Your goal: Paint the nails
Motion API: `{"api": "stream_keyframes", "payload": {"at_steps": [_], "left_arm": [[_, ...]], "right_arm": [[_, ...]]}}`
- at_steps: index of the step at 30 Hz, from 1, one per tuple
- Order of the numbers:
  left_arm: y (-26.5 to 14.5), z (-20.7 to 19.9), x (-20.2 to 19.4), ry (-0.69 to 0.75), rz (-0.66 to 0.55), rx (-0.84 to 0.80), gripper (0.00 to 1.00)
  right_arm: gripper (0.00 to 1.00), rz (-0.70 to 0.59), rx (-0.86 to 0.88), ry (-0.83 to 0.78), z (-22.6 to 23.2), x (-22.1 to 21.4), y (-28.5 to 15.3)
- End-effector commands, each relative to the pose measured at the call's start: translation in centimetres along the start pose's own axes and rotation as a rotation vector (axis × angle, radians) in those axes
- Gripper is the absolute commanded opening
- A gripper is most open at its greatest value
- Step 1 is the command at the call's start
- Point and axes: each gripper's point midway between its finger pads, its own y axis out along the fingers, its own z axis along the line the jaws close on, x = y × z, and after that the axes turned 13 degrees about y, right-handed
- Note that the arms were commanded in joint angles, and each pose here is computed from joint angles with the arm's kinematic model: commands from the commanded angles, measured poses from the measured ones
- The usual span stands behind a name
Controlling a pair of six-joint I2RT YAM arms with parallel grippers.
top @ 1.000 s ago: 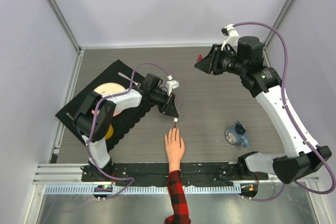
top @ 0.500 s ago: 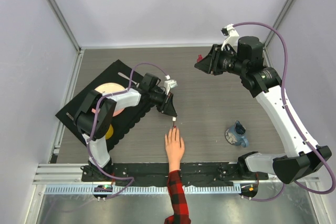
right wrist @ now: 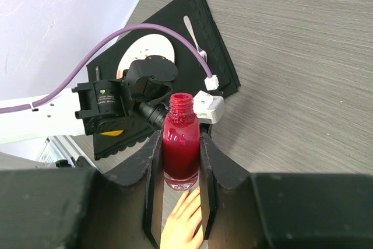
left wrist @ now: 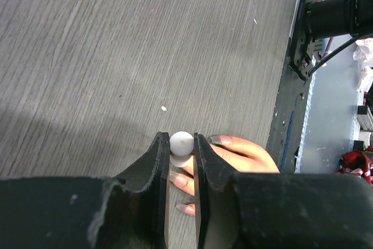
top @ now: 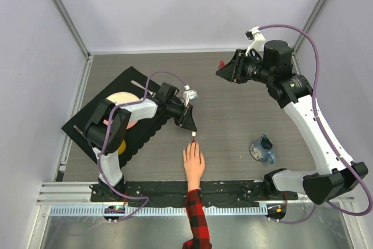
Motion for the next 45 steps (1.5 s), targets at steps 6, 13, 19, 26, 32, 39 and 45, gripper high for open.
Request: {"api": "stream_keyframes", "payload": {"at_steps": [6,13,19,26,32,39,45], "left_arm": [[0.1,0.3,1.3,0.055,-0.035,-0.019,0.0],[0.1,0.3,1.6,0.058,-0.037,-0.017,0.0],[0.1,0.4,2.0,0.066,-0.041,-0.013,0.0],[0.3,0.6,2.1,0.06,-0.037,-0.019,0.0],[0.3,0.5,1.6,0.05,-0.03,-0.021,0.0],[0.3,0.8,1.5,0.054,-0.021,-0.01,0.0],[0.4,1.1,2.0,0.059,-0.026,-0.006,0.0]], "right_arm": [[0.01,-0.045,0.05,-0.018,1.3,1.5,-0.1],[0.01,-0.043,0.05,-0.019,1.3,1.5,0.0],[0.01,-0.04,0.052,-0.02,1.3,1.5,0.0],[0.01,-0.041,0.053,-0.024,1.3,1.5,0.0],[0.01,-0.042,0.052,-0.02,1.3,1.5,-0.1],[0.01,-0.04,0.052,-0.02,1.3,1.4,0.0],[0.01,-0.042,0.052,-0.019,1.3,1.5,0.0]]}}
